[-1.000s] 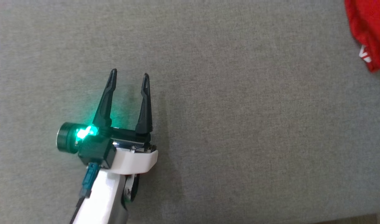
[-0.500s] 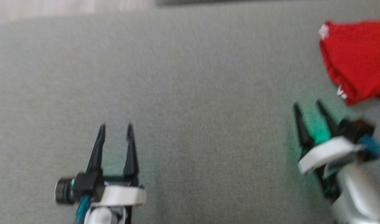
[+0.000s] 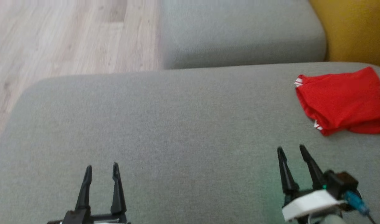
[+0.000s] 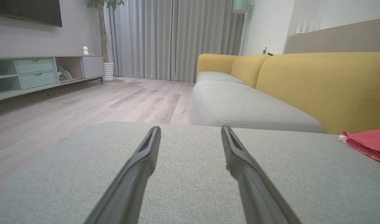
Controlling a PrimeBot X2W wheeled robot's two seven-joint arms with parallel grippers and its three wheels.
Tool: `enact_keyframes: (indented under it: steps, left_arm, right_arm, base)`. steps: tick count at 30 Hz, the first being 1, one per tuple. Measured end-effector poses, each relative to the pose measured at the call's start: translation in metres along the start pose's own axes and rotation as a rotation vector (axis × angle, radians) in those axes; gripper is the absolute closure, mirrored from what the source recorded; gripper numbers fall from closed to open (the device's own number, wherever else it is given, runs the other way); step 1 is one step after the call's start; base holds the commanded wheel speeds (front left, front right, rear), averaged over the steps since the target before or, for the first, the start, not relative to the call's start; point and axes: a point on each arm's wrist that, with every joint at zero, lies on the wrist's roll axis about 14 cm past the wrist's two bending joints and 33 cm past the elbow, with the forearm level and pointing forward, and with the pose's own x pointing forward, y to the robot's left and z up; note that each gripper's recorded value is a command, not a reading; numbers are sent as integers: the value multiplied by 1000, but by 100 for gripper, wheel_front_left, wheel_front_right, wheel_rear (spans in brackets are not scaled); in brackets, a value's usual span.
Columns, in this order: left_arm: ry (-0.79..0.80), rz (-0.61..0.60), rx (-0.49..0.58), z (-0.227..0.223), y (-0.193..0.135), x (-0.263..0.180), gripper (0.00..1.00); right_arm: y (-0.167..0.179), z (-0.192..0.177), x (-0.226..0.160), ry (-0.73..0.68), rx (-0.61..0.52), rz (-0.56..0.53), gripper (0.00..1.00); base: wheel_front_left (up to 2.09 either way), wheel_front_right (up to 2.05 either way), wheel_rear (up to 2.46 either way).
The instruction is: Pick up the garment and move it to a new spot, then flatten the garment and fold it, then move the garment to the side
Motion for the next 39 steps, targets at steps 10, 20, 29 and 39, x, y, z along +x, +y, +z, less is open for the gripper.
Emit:
enact_keyframes:
  steps: [10,20,29,39]
  left_arm:
    - [-7,-20,29,1,0,-9,0]
    - [129,2,17,-39,7,-26,100]
    - [163,20,-91,-44,9,-24,100]
    - [185,36,-211,-46,10,-17,100]
  right_arm:
    - [1,2,-16,-13,-28,-11,0]
    - [-7,-42,-39,125,29,-57,100]
    - [-14,-41,-37,119,130,-97,100]
    - [-23,-37,-34,107,240,-140,100]
  base:
    - [0,0,0]
    - [0,0,0]
    - [0,0,0]
    - [0,0,0]
